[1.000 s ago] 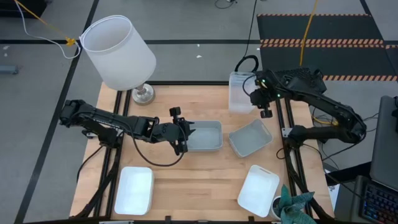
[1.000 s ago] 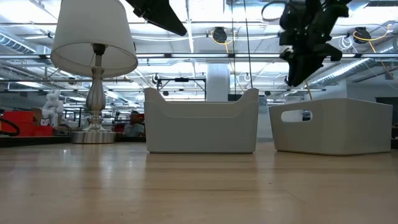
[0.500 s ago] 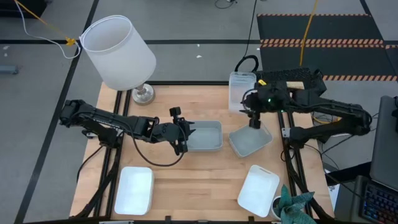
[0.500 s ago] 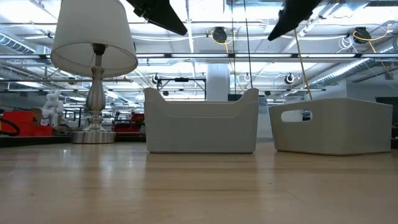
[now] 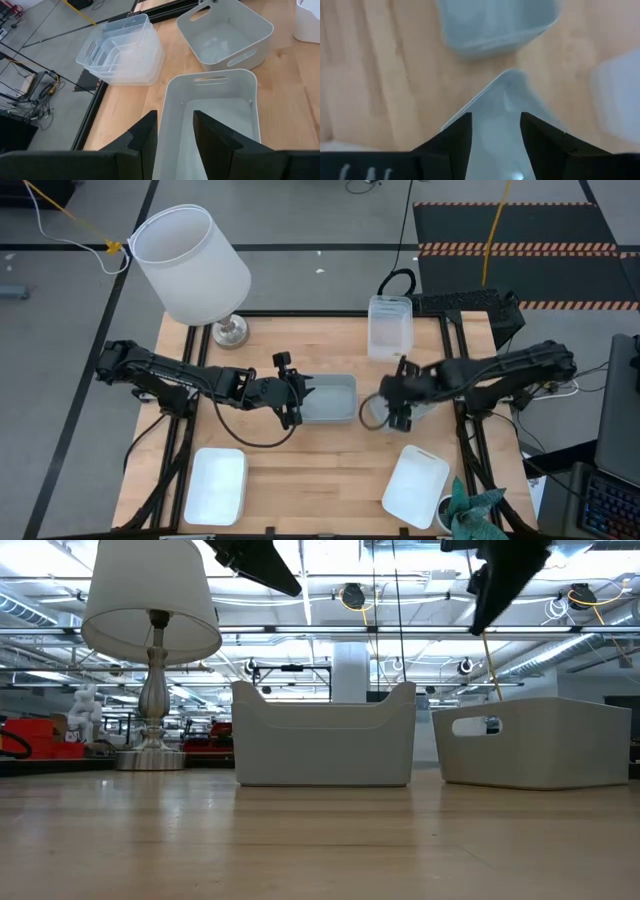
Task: Stack baskets by color
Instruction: Stack the gray bin on the stacked gray bins
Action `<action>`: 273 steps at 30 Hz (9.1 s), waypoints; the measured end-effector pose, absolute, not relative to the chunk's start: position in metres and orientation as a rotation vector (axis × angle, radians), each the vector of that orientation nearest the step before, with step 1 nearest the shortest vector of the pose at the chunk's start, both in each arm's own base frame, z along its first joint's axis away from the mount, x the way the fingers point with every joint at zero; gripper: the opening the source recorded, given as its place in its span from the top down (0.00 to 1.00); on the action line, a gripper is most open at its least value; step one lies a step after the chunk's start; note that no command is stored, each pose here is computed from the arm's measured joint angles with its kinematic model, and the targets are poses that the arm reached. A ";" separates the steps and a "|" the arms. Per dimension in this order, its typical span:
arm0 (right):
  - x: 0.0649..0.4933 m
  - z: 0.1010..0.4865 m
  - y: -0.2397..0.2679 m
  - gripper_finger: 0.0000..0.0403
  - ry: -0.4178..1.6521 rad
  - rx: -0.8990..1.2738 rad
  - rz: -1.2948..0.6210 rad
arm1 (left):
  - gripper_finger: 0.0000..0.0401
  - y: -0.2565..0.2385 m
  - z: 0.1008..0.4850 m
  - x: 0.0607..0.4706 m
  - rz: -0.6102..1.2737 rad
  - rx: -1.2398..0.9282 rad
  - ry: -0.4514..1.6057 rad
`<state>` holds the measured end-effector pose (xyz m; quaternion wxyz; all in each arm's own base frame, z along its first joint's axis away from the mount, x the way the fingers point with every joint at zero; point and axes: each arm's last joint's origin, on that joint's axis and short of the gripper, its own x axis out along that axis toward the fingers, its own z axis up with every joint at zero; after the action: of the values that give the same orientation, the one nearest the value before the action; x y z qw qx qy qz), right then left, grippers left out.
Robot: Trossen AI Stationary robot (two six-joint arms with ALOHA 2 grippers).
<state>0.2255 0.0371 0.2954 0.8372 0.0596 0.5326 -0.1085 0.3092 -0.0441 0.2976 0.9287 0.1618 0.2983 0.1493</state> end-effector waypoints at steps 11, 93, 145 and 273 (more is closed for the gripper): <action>0.239 0.262 0.084 0.43 1.283 0.083 -0.183 | 0.69 -0.045 0.297 0.309 0.295 0.313 0.609; 0.183 0.306 0.156 1.00 0.825 -0.562 0.343 | 0.50 -0.089 0.314 0.310 0.163 0.221 0.395; 0.205 0.267 0.143 1.00 0.671 -1.026 0.612 | 0.42 -0.191 0.343 0.367 -0.217 0.798 0.798; 0.158 0.348 0.119 0.36 0.271 -0.377 0.007 | 0.99 -0.088 0.275 0.393 0.115 0.324 1.115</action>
<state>0.1577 0.1194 0.3481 0.9732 -0.1867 0.1342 0.0033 0.3925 -0.0882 0.2746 0.8345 0.1528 0.5265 0.0545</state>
